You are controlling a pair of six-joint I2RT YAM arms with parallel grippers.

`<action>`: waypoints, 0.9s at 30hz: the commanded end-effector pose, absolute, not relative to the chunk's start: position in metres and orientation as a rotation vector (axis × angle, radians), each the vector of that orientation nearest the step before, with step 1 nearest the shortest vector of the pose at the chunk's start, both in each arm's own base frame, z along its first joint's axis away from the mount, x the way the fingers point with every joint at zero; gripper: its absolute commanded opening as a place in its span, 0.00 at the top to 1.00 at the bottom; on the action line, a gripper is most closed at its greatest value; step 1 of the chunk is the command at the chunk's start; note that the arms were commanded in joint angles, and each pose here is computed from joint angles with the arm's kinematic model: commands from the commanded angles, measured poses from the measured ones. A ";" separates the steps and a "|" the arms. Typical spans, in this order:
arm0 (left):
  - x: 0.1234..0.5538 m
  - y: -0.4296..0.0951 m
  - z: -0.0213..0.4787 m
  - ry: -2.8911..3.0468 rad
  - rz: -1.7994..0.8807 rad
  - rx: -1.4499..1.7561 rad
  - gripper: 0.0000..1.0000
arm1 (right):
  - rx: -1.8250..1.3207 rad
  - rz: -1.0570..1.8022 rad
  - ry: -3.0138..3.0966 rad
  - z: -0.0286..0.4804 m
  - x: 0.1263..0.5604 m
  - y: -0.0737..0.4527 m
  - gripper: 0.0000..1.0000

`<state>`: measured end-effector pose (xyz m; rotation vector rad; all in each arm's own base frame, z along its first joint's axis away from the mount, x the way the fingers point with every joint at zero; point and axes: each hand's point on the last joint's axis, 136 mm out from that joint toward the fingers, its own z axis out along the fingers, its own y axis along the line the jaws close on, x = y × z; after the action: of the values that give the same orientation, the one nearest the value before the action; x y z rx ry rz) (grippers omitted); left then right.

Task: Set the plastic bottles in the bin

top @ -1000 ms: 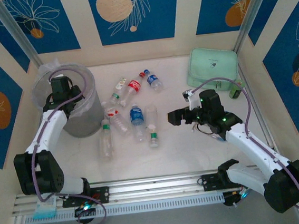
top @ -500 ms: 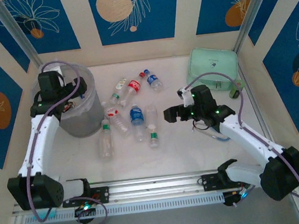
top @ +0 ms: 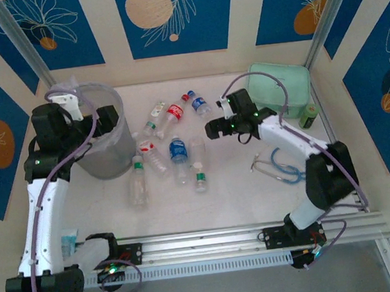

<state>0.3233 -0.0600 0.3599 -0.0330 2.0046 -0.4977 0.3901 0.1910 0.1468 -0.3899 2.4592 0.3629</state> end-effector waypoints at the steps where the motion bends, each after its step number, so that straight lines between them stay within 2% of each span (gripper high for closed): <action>1: 0.307 -0.093 0.361 1.999 -0.723 0.069 0.00 | -0.494 0.309 2.441 0.134 0.427 0.198 0.01; 9: 0.269 -0.111 0.356 2.007 -0.876 0.121 0.00 | -0.587 0.339 2.479 0.096 0.497 0.237 0.01; 19: 0.242 -0.114 0.354 1.986 -0.883 0.172 0.00 | -0.560 0.266 2.594 0.056 0.525 0.241 0.00; 21: 0.244 -0.113 0.347 2.008 -0.877 0.156 0.00 | -0.541 0.279 2.600 0.054 0.526 0.241 0.08; 24: 0.247 -0.112 0.338 2.035 -0.885 0.133 0.00 | -0.535 0.310 2.601 0.052 0.525 0.243 0.27; 27: 0.247 -0.112 0.339 2.032 -0.889 0.123 0.00 | -0.519 0.273 2.604 0.059 0.522 0.237 0.37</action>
<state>0.2508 -0.1086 0.3428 0.1225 2.0164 -0.8646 0.5268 0.2402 0.0535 -0.5265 2.5870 0.2855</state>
